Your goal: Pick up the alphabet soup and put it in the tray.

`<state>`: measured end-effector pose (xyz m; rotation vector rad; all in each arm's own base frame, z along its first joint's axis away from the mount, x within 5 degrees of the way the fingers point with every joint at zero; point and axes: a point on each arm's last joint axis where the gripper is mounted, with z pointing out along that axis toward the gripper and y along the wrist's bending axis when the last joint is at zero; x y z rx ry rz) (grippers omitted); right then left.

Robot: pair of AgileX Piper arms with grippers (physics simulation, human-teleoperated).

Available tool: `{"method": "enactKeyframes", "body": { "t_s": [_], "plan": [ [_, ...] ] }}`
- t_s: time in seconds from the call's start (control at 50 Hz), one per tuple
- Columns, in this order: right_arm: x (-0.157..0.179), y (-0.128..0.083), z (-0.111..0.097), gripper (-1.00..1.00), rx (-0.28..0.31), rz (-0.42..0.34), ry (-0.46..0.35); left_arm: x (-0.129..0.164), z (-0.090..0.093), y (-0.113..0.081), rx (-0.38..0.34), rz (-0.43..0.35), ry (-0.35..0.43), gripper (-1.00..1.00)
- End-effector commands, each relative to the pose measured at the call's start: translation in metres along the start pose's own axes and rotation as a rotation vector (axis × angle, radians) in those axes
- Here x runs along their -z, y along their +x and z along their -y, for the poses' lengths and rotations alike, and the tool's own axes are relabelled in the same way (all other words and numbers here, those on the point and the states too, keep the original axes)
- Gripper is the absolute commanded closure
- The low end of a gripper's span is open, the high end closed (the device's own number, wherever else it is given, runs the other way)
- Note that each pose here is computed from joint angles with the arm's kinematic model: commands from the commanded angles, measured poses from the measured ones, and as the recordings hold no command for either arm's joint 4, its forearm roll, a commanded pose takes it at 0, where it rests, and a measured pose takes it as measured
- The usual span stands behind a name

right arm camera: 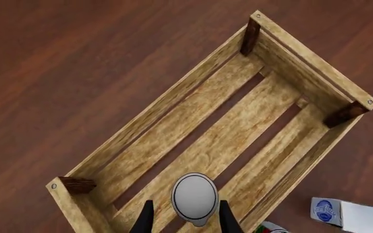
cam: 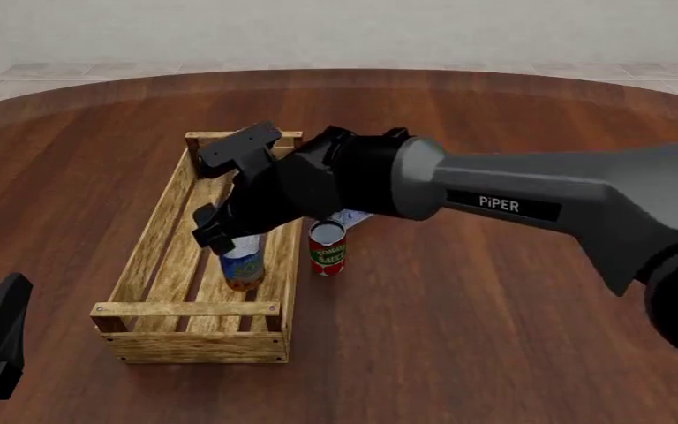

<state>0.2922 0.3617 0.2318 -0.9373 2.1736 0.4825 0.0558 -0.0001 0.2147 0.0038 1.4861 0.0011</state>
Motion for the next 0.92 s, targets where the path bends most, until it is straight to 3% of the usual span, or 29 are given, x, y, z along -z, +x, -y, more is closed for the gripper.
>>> {"method": "enactKeyframes", "body": {
  "t_s": [0.02, 0.42, 0.92],
  "plan": [
    [0.022, -0.005, 0.000, -1.00, 0.015, 0.021, -0.001, 0.000, 0.000, 0.000, 0.000, 0.002, -0.002, -1.00],
    [0.072, -0.003, 0.001, -1.00, 0.021, 0.074, -0.002, 0.000, 0.000, 0.000, 0.000, 0.002, -0.002, -1.00],
    [0.132, 0.023, 0.013, -1.00, 0.007, 0.128, 0.017, 0.000, 0.000, 0.000, 0.000, 0.002, -0.002, -1.00]
  ]
}}
